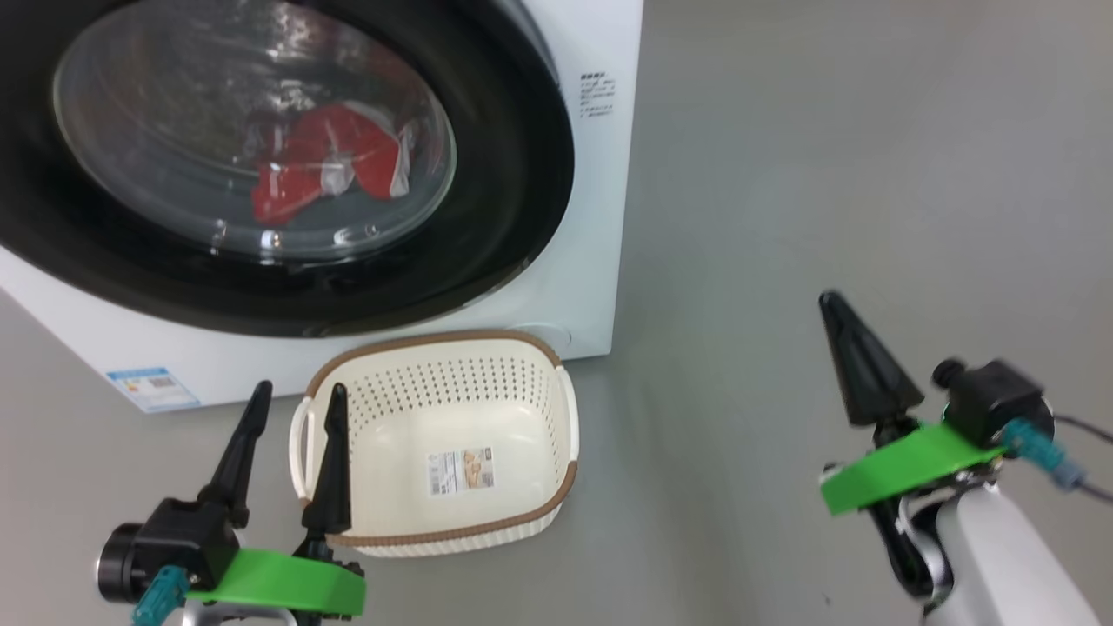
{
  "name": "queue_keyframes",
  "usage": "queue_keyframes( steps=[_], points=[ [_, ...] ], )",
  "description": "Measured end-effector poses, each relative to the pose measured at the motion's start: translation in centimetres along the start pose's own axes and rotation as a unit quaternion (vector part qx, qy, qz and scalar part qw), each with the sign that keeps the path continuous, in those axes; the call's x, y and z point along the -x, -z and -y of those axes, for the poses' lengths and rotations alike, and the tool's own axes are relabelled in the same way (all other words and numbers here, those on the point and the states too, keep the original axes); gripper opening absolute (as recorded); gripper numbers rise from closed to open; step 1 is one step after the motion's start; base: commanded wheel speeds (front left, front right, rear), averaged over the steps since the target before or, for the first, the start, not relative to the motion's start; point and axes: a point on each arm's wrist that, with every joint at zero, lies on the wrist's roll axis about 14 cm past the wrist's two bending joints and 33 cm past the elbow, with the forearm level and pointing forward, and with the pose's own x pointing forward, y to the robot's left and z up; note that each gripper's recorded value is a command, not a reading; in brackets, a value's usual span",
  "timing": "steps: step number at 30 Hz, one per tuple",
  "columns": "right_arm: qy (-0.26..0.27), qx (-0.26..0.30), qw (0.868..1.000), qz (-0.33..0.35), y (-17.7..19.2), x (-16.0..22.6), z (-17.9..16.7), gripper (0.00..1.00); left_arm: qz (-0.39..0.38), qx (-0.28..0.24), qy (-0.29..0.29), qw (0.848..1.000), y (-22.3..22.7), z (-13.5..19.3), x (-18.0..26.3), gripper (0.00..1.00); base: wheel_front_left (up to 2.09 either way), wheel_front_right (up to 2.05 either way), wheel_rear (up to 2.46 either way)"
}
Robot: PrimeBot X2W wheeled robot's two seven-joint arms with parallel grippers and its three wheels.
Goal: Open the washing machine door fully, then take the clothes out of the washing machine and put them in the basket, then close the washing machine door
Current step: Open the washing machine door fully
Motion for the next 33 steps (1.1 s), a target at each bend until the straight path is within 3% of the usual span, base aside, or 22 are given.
queue_keyframes(
  steps=[6,13,23,27,28,33],
  points=[
    [0.010,-0.106,0.994,0.027,-0.9,-3.1,-0.2,0.00,-0.011,-0.001,-0.005,1.000,0.9,-0.5,-0.5,1.00,0.00,0.00,0.00],
    [0.019,-0.227,0.973,0.022,0.3,-6.1,-0.6,0.00,-0.013,-0.003,-0.009,1.000,1.3,-1.0,-1.4,1.00,0.00,0.00,0.00],
    [0.012,-0.370,0.929,0.003,1.2,-11.1,-1.2,0.00,-0.019,-0.007,-0.015,1.000,2.2,-1.9,-2.4,1.00,0.00,0.00,0.00],
    [-0.004,-0.430,0.903,-0.015,1.5,-13.0,-2.0,0.00,-0.027,-0.009,-0.020,0.999,3.0,-2.4,-2.6,1.00,0.00,0.00,0.00],
    [-0.004,-0.430,0.903,-0.015,1.5,-13.0,-2.0,0.00,-0.027,-0.009,-0.020,0.999,3.0,-2.4,-2.6,1.00,0.00,0.00,0.00],
    [-0.033,-0.497,0.866,-0.040,1.4,-15.5,-3.3,0.00,-0.032,-0.012,-0.025,0.999,3.8,-3.1,-3.5,1.00,0.00,0.00,0.00]
  ],
)
